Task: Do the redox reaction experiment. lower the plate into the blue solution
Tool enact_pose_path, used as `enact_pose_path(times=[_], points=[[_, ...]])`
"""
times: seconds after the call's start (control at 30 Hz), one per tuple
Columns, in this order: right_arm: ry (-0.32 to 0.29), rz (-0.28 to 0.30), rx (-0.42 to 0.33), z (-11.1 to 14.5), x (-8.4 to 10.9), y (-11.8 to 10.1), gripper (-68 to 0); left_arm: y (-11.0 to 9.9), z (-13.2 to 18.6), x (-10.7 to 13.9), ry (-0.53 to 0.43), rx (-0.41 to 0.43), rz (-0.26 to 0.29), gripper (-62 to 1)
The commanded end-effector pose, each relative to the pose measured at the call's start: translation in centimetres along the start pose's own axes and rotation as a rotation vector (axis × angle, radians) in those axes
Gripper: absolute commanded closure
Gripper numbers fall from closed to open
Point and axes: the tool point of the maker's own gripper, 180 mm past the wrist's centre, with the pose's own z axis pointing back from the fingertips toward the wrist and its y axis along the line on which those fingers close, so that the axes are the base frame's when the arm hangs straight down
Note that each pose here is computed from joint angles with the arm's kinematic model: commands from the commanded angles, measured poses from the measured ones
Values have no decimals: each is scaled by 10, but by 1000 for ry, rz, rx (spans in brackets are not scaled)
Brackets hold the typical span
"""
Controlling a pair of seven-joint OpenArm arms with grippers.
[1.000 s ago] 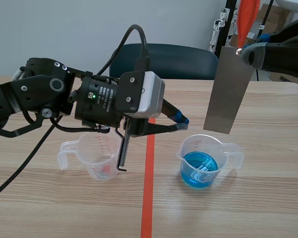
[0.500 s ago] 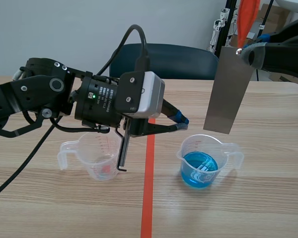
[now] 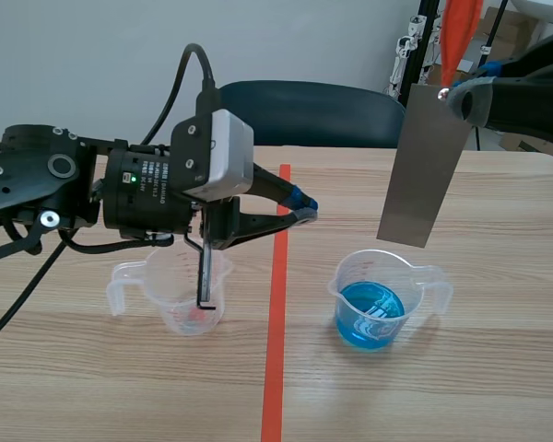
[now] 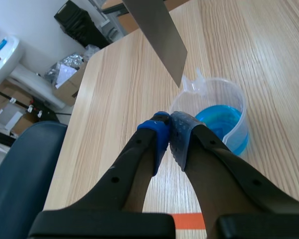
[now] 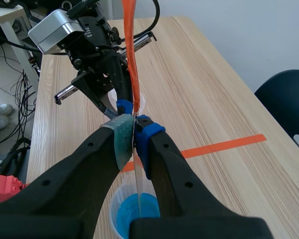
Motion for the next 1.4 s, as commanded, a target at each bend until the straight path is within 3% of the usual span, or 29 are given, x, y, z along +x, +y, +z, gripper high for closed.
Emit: enact_pose_path(times=[0.0, 0.17, 0.43, 0.7, 1.0, 1.1, 1.37], points=[[-27, -13, -3, 3, 7, 0, -18, -3, 6, 3, -28, 24, 13, -27], [-27, -13, -3, 3, 7, 0, -18, -16, 34, -2, -63, 58, 79, -27], [-26, -13, -3, 3, 6, 1, -18, -37, 76, -17, -42, 107, 167, -27], [-23, -10, -1, 3, 6, 1, -18, -55, 116, -22, -44, 211, 296, -27], [-37, -29, 4, 3, 4, 4, -18, -92, 143, -24, -32, 274, 418, -27], [-16, -21, 12, -1, -6, 8, -18, -104, 145, -18, -61, 295, 460, -27], [-39, -14, 15, -10, -24, 11, -18, -122, 137, -22, -33, 402, 448, -27]])
